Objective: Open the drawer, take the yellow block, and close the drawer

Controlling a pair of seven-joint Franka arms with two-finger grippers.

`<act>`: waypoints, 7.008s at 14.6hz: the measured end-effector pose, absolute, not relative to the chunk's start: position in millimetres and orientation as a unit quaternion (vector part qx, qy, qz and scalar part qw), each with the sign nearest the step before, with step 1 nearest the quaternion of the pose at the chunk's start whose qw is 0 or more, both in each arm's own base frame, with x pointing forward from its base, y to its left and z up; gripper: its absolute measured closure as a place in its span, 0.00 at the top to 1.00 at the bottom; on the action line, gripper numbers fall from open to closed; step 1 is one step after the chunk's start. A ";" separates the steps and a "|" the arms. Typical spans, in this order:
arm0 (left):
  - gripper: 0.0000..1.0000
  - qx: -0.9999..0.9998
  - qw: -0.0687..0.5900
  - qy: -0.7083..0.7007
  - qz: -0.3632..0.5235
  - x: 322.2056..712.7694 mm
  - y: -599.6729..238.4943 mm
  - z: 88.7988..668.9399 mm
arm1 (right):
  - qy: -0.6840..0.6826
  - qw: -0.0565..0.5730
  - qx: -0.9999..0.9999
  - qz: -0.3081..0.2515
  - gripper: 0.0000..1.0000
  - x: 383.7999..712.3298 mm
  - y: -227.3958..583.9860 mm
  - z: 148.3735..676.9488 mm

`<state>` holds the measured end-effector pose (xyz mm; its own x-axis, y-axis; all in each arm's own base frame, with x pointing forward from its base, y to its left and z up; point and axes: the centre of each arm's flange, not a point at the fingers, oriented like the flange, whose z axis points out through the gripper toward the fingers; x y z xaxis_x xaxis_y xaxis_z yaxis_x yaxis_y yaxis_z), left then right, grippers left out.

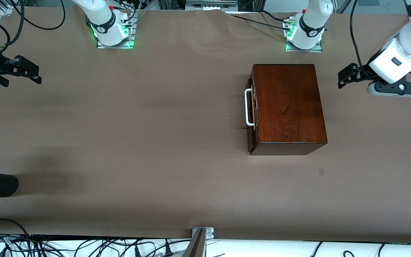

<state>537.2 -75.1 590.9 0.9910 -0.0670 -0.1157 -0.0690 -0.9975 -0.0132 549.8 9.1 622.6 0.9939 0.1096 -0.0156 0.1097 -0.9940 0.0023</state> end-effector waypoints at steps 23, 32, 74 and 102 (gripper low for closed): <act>1.00 -0.989 0.024 0.052 0.135 526.2 -375.4 384.3 | 0.062 0.002 0.998 -0.008 1.00 549.5 21.7 622.6; 1.00 -0.989 0.088 0.056 0.104 497.2 -407.9 315.4 | 0.061 0.002 0.998 -0.008 1.00 549.5 21.3 622.7; 1.00 -0.997 0.052 0.044 0.024 478.4 -519.1 313.4 | 0.062 0.002 0.998 -0.008 1.00 549.4 22.3 622.6; 1.00 -0.999 0.028 -0.005 0.036 558.9 -44.6 596.8 | 0.291 -0.026 0.954 -0.067 1.00 520.0 246.7 565.8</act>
<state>558.9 -44.6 596.8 0.9974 0.0115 -0.0715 0.0075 -0.9984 -0.0559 520.0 246.7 565.8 0.8217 0.5588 -0.1119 0.5517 -0.8292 -0.0894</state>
